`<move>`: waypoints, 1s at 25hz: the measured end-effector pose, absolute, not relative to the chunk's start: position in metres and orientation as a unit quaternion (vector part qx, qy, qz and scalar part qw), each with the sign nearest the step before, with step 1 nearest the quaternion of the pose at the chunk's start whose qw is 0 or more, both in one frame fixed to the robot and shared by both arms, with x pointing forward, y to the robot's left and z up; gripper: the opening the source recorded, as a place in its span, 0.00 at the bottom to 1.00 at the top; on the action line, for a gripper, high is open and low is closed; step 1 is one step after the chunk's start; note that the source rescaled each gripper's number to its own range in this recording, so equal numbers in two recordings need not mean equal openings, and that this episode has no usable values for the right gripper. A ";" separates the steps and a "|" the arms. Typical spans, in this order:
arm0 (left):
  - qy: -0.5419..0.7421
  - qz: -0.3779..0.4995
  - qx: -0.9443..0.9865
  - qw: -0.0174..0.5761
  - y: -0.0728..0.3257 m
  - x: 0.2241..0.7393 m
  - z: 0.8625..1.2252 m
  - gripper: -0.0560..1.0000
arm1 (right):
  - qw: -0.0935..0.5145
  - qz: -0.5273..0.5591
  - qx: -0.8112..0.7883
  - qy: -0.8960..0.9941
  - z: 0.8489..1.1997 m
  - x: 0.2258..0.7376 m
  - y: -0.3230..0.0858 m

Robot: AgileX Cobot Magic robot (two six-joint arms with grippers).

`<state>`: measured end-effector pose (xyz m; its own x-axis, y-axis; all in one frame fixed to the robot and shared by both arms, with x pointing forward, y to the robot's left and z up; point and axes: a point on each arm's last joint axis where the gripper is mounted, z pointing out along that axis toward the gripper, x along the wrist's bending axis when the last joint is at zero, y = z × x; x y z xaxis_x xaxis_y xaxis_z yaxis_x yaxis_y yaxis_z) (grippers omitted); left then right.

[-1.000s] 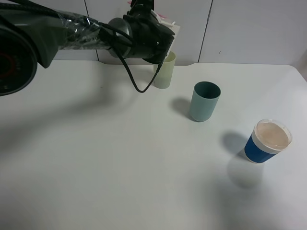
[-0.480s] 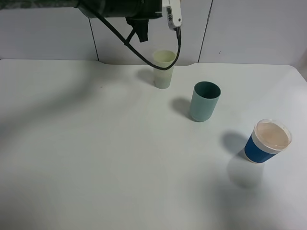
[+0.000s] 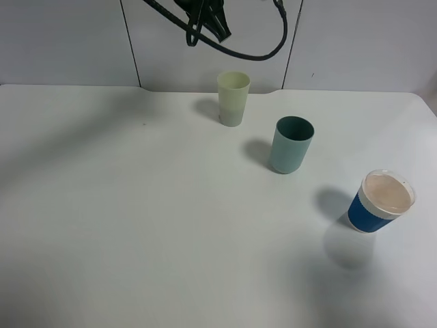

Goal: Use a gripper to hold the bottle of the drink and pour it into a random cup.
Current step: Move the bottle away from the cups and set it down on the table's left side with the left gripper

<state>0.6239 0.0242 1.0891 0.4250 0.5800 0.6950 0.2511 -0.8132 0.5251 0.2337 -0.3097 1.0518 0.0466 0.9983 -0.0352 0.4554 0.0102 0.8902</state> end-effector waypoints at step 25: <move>0.281 0.302 0.799 0.438 0.088 0.523 1.065 0.05 | 0.388 0.350 0.610 0.595 1.052 0.234 -0.310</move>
<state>0.5226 0.0876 1.0646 0.6596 0.7136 0.2362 0.1848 -0.4585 0.8692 0.2337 -0.3097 1.0518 0.0466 0.9983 -0.0352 0.4554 0.0102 0.8902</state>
